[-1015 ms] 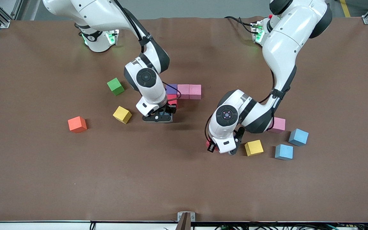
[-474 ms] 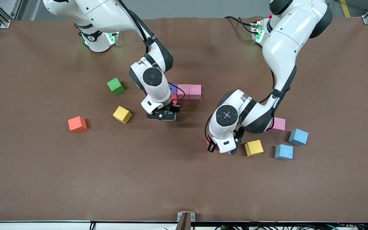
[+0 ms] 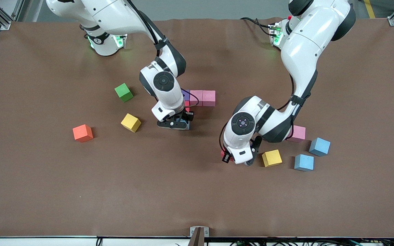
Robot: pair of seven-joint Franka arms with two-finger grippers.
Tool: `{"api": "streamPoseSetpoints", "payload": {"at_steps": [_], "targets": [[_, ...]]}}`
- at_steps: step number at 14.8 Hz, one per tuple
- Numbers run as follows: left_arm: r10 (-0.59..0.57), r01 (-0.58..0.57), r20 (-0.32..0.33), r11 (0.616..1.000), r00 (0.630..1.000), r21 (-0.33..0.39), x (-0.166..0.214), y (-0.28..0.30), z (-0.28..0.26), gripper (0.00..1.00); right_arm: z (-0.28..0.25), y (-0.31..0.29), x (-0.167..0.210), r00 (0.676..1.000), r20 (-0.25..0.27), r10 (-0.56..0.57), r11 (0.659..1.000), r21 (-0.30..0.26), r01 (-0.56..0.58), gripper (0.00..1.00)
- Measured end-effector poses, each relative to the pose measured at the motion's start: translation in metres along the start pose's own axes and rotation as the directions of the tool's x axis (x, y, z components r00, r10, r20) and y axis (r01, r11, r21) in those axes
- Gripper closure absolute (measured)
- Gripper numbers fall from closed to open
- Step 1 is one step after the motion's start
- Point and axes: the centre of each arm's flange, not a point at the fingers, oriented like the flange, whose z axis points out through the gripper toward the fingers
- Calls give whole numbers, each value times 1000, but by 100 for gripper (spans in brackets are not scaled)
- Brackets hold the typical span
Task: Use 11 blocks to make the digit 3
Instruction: 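Carry the blue block with the right gripper toward the red block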
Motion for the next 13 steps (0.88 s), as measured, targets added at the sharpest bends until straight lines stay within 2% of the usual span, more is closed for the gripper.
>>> {"api": "streamPoseSetpoints", "payload": {"at_steps": [6, 13], "targets": [[0, 0, 0, 1000, 1000, 0, 0, 0, 0, 39, 2, -2, -5, 999, -41, -2, 999, -38, 0, 44], [0, 0, 0, 1000, 1000, 0, 0, 0, 0, 39, 14, 2, -13, 998, -64, -4, 1000, -14, 3, 44]]}}
